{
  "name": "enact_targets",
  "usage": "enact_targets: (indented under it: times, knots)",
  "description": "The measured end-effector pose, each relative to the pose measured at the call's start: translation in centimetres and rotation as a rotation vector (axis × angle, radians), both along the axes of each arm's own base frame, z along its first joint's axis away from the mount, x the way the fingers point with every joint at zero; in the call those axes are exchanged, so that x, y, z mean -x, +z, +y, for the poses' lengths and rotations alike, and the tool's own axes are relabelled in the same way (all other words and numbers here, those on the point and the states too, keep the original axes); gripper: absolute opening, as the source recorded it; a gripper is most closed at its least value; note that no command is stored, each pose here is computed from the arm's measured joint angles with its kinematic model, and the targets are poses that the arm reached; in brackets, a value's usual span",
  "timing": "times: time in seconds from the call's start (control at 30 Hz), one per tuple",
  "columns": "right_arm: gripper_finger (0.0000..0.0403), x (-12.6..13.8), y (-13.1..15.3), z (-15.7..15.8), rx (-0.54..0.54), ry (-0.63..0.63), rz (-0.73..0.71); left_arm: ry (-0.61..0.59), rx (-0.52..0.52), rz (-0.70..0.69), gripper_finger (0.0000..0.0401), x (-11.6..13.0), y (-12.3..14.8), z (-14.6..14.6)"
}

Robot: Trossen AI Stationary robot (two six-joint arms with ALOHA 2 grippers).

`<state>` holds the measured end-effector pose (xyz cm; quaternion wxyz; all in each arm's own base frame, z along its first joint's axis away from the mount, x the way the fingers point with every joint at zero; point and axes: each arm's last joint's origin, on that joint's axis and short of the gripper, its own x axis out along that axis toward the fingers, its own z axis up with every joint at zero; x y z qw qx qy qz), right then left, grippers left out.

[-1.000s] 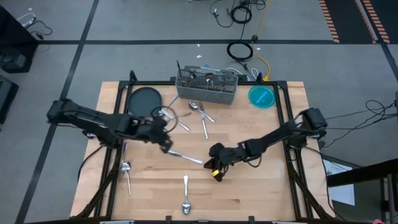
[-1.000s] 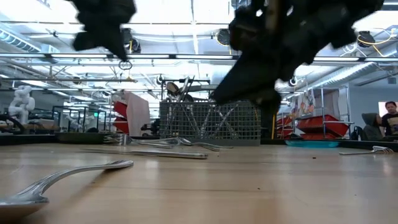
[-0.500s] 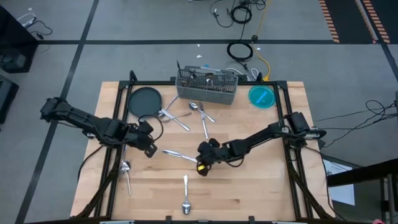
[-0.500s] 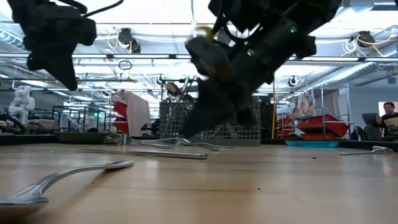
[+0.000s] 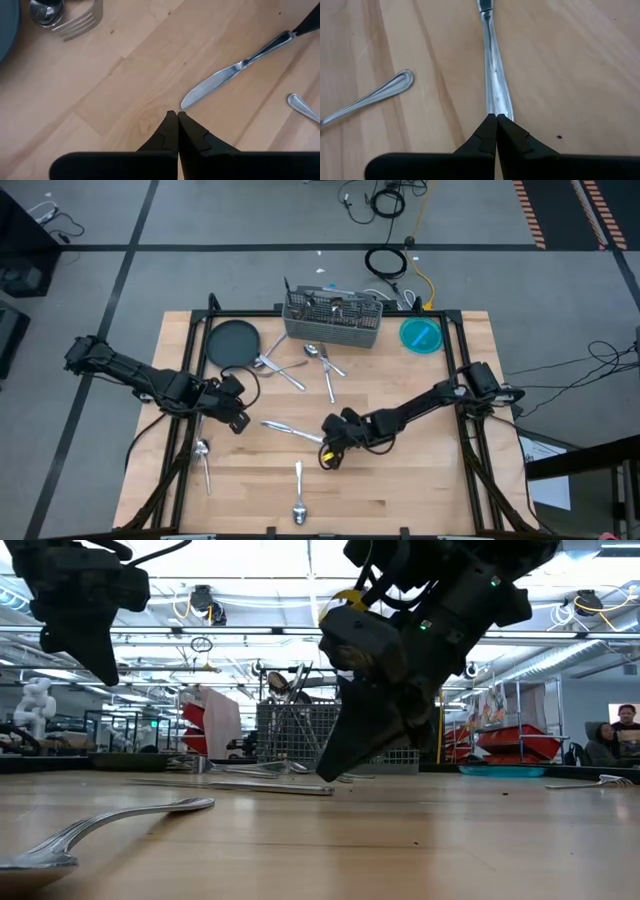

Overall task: Sort silverware
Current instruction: Put the knife into the silverware basket

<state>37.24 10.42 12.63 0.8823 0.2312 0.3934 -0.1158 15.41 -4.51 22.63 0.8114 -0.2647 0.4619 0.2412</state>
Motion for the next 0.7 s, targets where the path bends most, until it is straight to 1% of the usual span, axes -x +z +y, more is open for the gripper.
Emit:
enact_targets:
  times: [0.3,0.5,0.6,0.7]
  knots:
    - [0.0,0.2,-0.5,-0.1,0.018,0.011,0.037,0.009,-0.013,-0.009,0.0,0.0,0.0,0.0]
    - [0.0,0.2,-0.7,-0.1,0.026,0.016,0.047,0.023,-0.028,-0.022,0.0008,-0.1,0.0,0.1]
    - [0.0,0.2,-0.7,-0.1,0.027,0.016,0.053,0.022,-0.023,-0.008,0.001,0.0,-0.8,0.1]
    - [0.0,0.3,-0.7,-0.1,0.028,0.016,0.056,0.019,0.008,-0.039,0.0011,-0.1,-2.2,0.0]
